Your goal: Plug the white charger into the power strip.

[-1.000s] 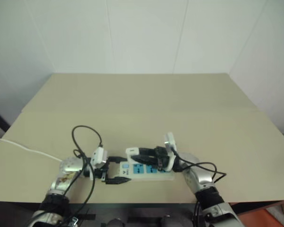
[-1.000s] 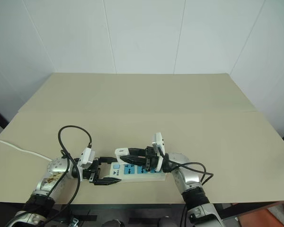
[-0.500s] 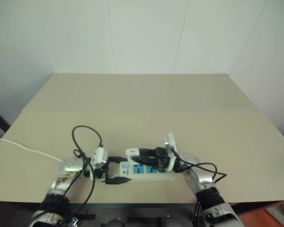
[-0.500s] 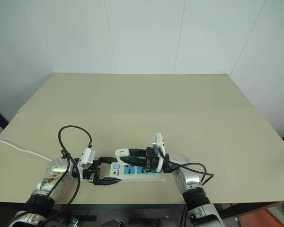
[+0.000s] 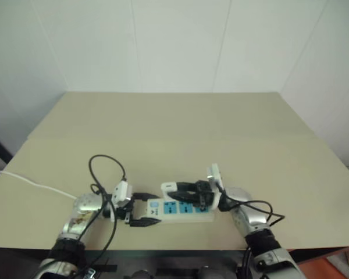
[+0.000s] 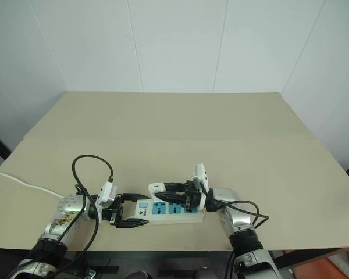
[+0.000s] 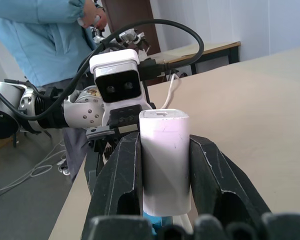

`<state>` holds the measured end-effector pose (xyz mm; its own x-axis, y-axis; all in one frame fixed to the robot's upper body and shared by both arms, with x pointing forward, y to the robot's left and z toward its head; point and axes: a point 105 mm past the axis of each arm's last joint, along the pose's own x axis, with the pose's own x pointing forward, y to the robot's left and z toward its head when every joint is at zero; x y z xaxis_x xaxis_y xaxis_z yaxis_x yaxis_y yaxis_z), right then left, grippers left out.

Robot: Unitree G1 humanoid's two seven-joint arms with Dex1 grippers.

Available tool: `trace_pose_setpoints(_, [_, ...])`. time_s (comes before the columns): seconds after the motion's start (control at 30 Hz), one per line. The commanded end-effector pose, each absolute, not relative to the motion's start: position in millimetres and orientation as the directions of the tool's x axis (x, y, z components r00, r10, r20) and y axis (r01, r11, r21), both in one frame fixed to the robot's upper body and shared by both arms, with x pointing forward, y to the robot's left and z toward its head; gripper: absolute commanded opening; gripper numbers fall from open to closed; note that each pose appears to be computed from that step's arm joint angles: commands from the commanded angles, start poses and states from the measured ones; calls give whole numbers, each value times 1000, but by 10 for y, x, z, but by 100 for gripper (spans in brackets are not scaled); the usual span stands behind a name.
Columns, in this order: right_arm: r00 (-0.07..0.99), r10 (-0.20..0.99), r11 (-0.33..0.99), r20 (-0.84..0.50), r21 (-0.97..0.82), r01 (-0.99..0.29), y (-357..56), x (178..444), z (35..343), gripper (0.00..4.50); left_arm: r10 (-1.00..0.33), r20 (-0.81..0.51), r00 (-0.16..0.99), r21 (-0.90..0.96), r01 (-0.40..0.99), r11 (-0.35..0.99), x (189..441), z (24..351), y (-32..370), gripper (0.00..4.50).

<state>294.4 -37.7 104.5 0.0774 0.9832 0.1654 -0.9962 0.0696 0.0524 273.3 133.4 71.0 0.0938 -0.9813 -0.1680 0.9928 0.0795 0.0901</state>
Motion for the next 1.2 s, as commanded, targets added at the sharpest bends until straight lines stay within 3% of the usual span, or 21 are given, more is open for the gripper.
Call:
trace_pose_setpoints(0.03, [69, 987, 48, 148, 136, -990, -295, 2851, 879, 109, -977, -194, 89, 77, 994, 76, 2732, 687, 1366, 326])
trace_pose_setpoints(0.77, [129, 986, 112, 107, 150, -982, -339, 2944, 736, 109, -977, -191, 93, 78, 994, 79, 2709, 690, 1361, 326])
trace_pose_setpoints(1.2, [89, 991, 71, 104, 171, -983, -304, 2839, 698, 109, -977, -191, 93, 74, 994, 80, 2709, 698, 1367, 326])
